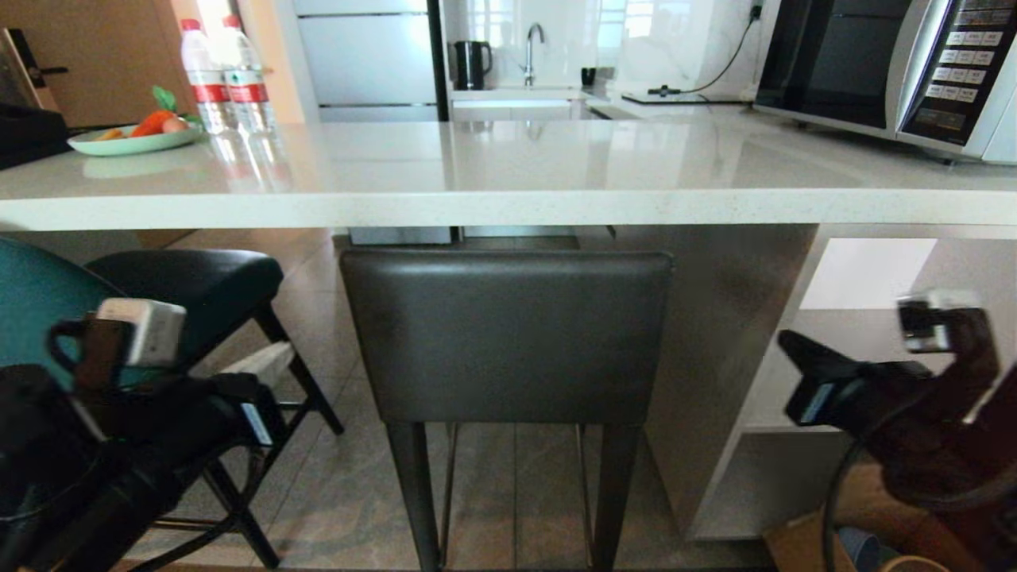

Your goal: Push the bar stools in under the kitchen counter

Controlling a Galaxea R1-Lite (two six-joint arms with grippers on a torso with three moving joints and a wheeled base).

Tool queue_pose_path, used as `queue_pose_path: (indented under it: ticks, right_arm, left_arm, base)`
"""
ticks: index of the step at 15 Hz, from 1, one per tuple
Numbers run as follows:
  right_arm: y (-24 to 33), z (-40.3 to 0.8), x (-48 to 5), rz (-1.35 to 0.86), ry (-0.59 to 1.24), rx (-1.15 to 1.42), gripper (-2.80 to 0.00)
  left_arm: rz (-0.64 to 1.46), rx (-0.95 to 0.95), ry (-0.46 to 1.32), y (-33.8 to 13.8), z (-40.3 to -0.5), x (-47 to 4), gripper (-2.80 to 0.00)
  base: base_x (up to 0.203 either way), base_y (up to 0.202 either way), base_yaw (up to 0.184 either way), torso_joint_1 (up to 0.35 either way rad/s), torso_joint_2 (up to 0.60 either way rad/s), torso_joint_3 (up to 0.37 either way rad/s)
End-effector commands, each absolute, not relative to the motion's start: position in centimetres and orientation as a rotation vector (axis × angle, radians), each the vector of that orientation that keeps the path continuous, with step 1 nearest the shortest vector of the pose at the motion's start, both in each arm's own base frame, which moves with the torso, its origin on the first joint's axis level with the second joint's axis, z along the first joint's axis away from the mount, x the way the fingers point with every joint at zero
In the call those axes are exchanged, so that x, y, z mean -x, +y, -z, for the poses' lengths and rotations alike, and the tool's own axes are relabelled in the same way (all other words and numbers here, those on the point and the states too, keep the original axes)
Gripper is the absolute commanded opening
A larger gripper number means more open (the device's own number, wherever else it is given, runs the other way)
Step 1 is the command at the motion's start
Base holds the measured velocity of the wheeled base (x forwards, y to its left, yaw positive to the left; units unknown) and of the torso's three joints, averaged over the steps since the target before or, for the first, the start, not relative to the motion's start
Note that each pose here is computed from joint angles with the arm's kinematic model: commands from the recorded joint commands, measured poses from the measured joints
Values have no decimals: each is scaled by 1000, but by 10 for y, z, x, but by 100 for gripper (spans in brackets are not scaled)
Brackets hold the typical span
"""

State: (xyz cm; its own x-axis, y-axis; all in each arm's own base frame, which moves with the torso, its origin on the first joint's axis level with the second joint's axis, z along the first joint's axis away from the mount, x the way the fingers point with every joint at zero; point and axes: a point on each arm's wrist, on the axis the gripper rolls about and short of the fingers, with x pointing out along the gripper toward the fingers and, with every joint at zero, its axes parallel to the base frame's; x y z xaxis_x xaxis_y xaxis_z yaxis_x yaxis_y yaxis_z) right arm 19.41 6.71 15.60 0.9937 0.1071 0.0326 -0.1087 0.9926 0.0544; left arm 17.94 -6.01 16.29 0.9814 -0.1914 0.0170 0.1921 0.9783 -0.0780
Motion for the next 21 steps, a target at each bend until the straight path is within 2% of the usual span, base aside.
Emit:
queue_pose_path:
  ticks: [1,5,8,11,13,17,21]
  right_arm:
    - [37,-179,-155,-20,-176,-92,-280]
    - [13,-182,-86,40,-275,-43,-280]
    - [0,-185,-39,104,-301,6,-280]
    - [-5,-180,7,125,-190,54,-280]
    - [-5,-179,32,130,-215,68,-280]
    - [-3,-156,61,110,-238,95,-280]
    - [-3,-146,58,102,-177,118,-280]
  left_arm:
    - [164,127,-205,-39,-193,-135,-280]
    - [100,155,-369,-13,-208,-68,-280]
    - [27,132,-364,-1,-208,-29,-280]
    - [-2,111,-343,2,-199,1,-280]
    - [26,98,-345,3,-191,14,-280]
    - [-34,39,-348,4,-188,15,-280]
    - [-132,40,-396,4,-193,24,-280]
  base:
    - [0,0,0,0,0,0]
    - [0,0,0,0,0,0]
    - [0,0,0,0,0,0]
    - [0,0,0,0,0,0]
    - [0,0,0,0,0,0]
    - [0,0,0,0,0,0]
    - [0,0,0,0,0,0]
